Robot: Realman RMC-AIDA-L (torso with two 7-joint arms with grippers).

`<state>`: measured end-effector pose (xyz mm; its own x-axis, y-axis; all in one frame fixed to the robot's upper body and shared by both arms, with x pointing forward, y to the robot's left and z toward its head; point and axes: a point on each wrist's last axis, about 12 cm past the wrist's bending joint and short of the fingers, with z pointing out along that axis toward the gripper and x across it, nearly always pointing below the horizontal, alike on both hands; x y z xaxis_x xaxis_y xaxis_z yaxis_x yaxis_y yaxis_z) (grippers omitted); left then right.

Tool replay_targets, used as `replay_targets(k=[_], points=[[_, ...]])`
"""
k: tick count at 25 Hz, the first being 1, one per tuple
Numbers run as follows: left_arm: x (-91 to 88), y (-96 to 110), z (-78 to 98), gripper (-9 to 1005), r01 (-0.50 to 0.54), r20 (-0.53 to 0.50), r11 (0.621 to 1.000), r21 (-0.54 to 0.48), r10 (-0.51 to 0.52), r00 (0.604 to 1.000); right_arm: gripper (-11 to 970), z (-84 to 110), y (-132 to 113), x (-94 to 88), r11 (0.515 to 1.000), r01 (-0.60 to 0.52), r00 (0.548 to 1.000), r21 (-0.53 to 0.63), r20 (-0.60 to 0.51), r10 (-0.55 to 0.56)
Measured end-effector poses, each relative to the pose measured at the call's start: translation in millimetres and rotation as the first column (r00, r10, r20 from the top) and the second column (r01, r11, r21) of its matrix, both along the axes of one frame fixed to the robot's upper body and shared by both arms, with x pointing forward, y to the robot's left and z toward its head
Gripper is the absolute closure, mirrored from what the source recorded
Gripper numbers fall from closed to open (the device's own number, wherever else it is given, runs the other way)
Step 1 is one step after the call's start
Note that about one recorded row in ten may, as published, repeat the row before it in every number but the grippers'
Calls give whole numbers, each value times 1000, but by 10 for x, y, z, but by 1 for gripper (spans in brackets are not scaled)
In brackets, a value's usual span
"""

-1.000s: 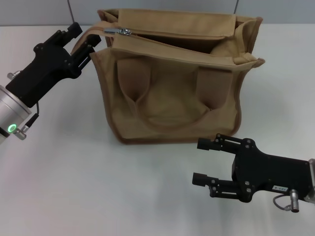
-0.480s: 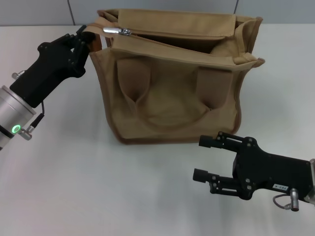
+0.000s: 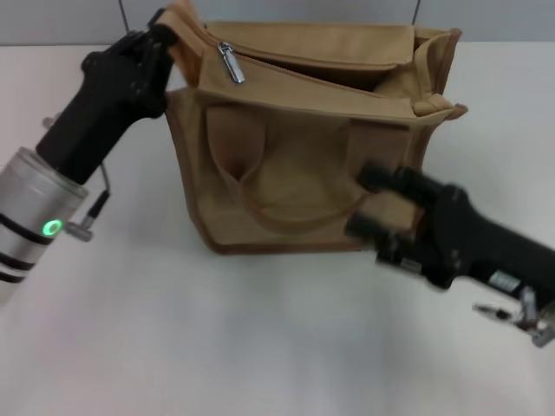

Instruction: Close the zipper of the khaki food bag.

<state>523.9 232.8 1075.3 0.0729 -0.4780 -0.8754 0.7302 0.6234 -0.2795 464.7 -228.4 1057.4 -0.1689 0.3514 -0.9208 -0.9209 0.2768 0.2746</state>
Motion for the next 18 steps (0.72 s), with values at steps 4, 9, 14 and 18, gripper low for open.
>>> replay_targets(k=[4, 9, 14, 18], points=[[-9, -141, 47, 990, 28, 35, 999, -31, -27, 999, 248, 118, 23, 154, 993, -5, 994, 115, -110, 17], [15, -196, 76, 989, 50, 39, 998, -40, -48, 998, 250, 251, 44, 394, 986, -62, 965, 153, -243, 99], [11, -195, 72, 989, 50, 37, 998, -41, -49, 998, 253, 337, 154, 551, 981, -91, 949, 170, -284, 137], [-6, -206, 84, 989, 67, 48, 997, -46, -65, 997, 299, 363, 326, 658, 978, -99, 933, 185, -324, 156]])
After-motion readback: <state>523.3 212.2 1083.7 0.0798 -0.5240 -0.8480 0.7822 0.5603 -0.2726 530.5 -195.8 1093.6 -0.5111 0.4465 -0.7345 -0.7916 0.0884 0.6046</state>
